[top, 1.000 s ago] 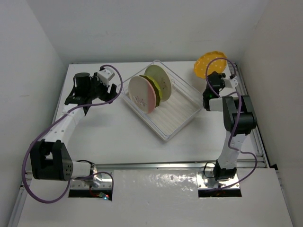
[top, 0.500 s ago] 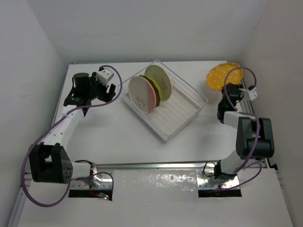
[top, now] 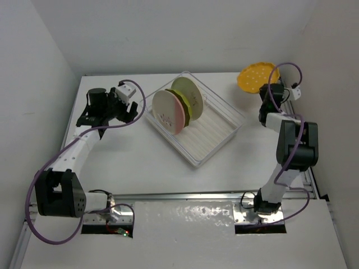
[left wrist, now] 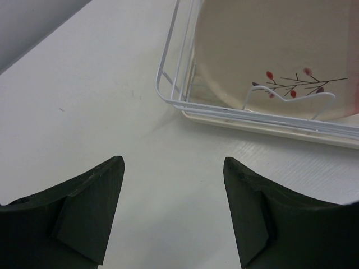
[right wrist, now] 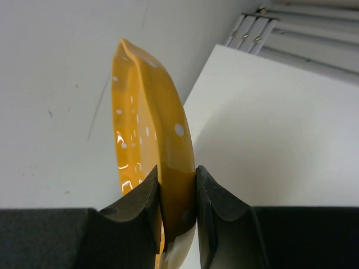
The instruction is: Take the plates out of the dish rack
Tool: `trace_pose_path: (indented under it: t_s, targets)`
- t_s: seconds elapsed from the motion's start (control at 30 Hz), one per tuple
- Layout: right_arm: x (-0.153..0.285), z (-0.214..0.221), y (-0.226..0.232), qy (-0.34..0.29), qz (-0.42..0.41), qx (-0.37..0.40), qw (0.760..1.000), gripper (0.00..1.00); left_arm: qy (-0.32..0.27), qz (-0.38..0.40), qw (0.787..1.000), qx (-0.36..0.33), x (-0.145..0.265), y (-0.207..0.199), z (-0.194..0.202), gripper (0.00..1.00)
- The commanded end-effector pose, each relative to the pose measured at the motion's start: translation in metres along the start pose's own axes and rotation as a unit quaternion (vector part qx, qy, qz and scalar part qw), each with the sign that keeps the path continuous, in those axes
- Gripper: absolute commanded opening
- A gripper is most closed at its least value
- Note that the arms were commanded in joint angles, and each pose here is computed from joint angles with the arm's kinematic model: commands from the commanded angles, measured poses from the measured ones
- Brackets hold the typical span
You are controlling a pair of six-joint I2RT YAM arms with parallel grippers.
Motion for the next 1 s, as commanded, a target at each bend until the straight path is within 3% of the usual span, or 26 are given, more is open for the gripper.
trace_pose_path:
  t_s: [0.0, 0.17, 0.33, 0.7, 0.8, 0.93, 0.97]
  targets:
    - [-0.013, -0.036, 0.088, -0.057, -0.134, -0.106, 0.984, 0.0, -0.027, 0.005, 1.0, -0.015, 0.003, -0.003, -0.006, 0.69]
    - [-0.036, -0.009, 0.095, -0.041, -0.13, -0.147, 0.98, 0.0, -0.031, 0.01, 0.999, -0.014, 0.002, -0.005, -0.005, 0.69]
    - [-0.043, -0.001, 0.071, -0.05, -0.086, -0.119, 0.988, 0.0, -0.023, 0.011, 1.0, -0.017, 0.002, -0.005, -0.001, 0.69]
    - [-0.061, 0.045, 0.021, -0.014, -0.059, -0.187, 0.98, 0.0, -0.028, 0.007, 0.999, -0.018, 0.003, -0.003, -0.006, 0.69]
    - [-0.061, 0.052, 0.004, -0.009, -0.035, -0.182, 0.983, 0.0, -0.023, 0.0, 1.0, -0.018, 0.004, -0.002, -0.005, 0.77]
    - [-0.054, 0.059, -0.017, 0.003, -0.001, -0.183, 0.983, 0.07, -0.03, 0.001, 0.999, -0.018, 0.004, -0.001, -0.008, 0.83]
    - [-0.052, 0.059, -0.02, 0.001, 0.001, -0.199, 0.98, 0.15, -0.033, 0.0, 0.999, -0.019, 0.004, -0.001, -0.011, 0.84]
Point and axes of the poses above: each gripper's point midway between its finger pads, its own x axis back along the fingers, its own y axis along the line the jaws close on, z = x × y, the point moved 7 cm from there along x, back along the fingers, and after that the axes turned 3 degrees about -x, right-handed, at the moved point
